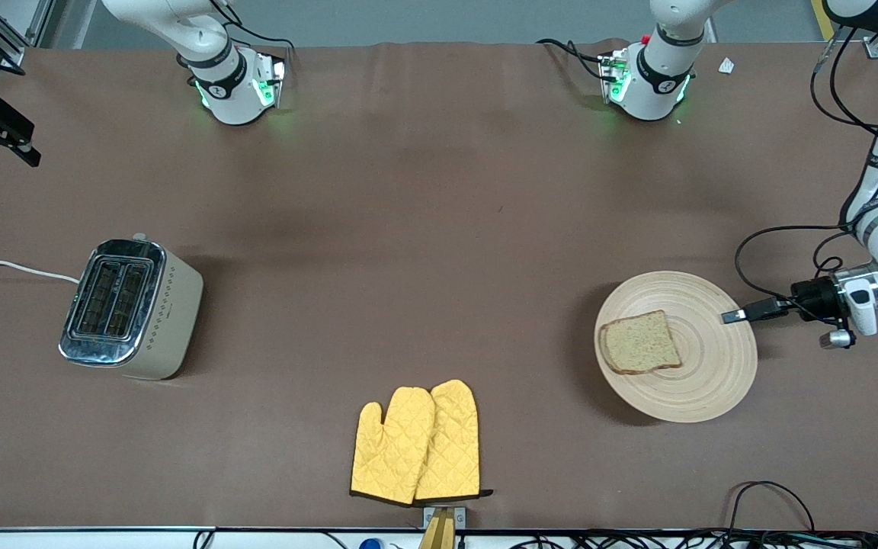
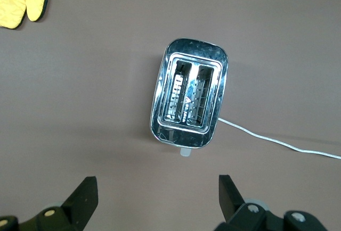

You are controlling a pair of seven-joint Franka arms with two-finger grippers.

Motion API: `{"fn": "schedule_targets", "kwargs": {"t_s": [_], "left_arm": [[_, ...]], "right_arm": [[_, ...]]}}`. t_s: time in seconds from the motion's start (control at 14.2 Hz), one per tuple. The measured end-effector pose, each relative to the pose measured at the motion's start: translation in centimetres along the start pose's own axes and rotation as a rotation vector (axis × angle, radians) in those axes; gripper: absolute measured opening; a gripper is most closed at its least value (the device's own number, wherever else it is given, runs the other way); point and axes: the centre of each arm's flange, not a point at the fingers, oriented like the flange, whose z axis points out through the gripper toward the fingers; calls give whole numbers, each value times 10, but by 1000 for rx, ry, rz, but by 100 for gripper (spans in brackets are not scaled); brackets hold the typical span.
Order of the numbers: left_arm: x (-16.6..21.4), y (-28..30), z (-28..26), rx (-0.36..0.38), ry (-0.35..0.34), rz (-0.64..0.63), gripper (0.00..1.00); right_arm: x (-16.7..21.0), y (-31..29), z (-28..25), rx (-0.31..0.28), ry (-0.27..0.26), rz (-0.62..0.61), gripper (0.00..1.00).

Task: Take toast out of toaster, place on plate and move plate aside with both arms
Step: 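Drag the plate by its rim away from the toaster with the left gripper, then open the left gripper and release the plate rim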

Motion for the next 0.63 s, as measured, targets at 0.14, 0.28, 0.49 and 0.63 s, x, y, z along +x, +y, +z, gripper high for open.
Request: {"fn": "schedule_targets", "kwargs": {"t_s": [0.14,0.28,0.49,0.63], "left_arm": [[-3,-18,-13,13,5,-15,10],[-8,-32,-22,20,11,-29,10],[-15,-51,-29,25,10,-52,10],[-19,-61,-32,29,8,-63,10]], "right_arm": [[0,-2,0,0,0,-3,100],[1,-4,0,1,-1,-9,100],[7,2,9,-4,-14,5,100],[18,8,19,-20,-27,23,100]]}}
